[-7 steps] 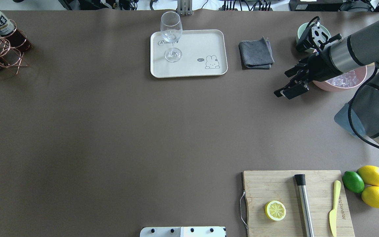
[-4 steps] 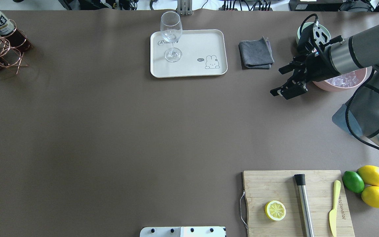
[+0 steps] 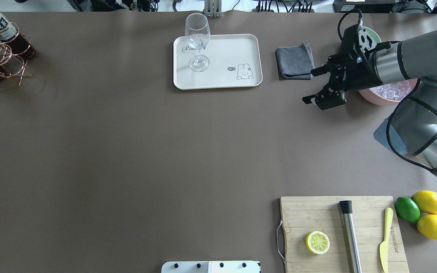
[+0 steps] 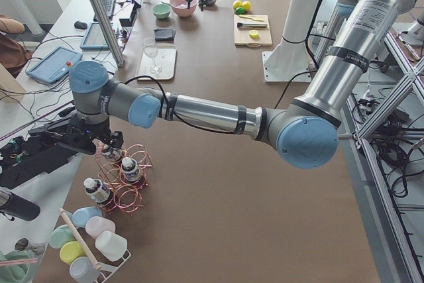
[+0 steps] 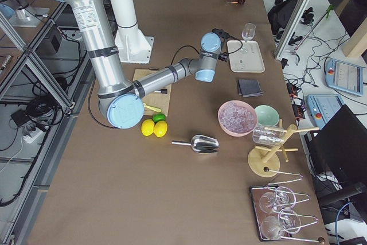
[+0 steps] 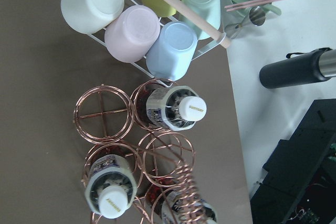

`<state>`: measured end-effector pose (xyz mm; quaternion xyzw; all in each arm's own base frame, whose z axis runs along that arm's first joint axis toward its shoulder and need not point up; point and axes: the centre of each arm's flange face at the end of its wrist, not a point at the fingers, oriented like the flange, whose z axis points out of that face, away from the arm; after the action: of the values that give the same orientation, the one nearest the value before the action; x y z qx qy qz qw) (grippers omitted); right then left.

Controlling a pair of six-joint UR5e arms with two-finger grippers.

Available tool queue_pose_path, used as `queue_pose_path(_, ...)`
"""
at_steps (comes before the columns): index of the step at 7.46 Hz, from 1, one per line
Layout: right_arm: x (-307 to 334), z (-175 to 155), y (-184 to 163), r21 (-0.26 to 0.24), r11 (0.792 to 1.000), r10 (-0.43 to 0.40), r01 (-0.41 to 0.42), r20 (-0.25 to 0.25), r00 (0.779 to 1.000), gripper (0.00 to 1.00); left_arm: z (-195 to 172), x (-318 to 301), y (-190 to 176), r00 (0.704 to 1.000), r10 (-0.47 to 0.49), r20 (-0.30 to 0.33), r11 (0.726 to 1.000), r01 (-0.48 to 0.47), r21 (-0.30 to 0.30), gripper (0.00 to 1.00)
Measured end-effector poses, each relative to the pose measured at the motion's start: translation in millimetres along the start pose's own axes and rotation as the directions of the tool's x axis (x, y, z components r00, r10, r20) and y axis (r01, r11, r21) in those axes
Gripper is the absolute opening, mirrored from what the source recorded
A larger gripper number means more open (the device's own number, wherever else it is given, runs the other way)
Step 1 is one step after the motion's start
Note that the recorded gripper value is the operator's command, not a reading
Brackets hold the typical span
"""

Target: Take tea from basket to plate

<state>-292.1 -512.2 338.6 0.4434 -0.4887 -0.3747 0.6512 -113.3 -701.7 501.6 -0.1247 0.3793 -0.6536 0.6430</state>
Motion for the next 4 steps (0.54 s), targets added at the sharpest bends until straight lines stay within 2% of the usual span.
queue_pose_path(2, 4, 3, 4, 0.056, 0.998, -0.032, 0.033, -0.023, 0.999, 1.00, 23, 11, -1, 0.998, -0.052, -0.032, 0.998, 0.054, 0.043, 0.98)
queue_pose_path(4, 2, 11, 10, 0.127, 0.992, -0.022, 0.026, -0.029, 0.999, 1.00, 28, 15, 5, 0.994, -0.101, -0.039, 0.994, 0.102, 0.040, 0.98)
